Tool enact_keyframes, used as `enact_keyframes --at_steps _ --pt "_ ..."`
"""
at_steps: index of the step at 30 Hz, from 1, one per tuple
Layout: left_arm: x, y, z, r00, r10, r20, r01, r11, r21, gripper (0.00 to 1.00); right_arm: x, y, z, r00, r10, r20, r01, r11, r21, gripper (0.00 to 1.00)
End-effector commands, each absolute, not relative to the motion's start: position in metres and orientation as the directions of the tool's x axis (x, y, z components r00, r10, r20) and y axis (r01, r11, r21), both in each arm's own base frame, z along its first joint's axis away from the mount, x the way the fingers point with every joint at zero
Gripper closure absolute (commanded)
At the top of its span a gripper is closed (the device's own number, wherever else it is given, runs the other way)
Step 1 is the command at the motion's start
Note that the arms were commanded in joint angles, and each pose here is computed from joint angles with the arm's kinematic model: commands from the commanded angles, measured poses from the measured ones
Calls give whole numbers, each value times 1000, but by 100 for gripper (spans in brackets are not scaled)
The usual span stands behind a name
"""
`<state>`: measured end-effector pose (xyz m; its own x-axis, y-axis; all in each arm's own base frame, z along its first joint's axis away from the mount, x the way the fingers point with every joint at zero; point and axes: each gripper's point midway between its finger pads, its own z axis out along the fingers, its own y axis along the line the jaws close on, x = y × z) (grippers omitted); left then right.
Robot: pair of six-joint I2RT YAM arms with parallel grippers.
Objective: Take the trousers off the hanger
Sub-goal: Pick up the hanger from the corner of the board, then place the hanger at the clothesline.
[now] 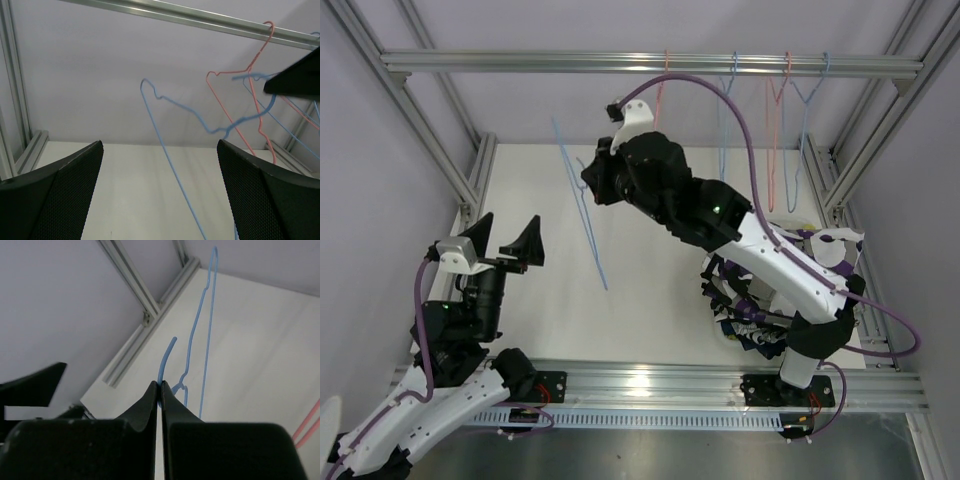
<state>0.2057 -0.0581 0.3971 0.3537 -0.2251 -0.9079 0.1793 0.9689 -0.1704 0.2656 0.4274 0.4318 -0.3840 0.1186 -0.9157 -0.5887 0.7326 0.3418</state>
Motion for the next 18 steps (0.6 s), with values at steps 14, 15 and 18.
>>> enact_keyframes --at_steps 14,15,18 --pt "217 -141 386 168 -184 -968 462 882 -88 1 270 412 498 -379 264 -887 -640 617 458 100" --pt "219 -149 378 121 -178 -976 478 873 -100 0 268 411 502 -378 269 -886 -646 608 461 100" --pt "221 -157 377 74 -171 -982 494 862 -113 1 263 408 509 -371 280 -885 -657 595 463 100"
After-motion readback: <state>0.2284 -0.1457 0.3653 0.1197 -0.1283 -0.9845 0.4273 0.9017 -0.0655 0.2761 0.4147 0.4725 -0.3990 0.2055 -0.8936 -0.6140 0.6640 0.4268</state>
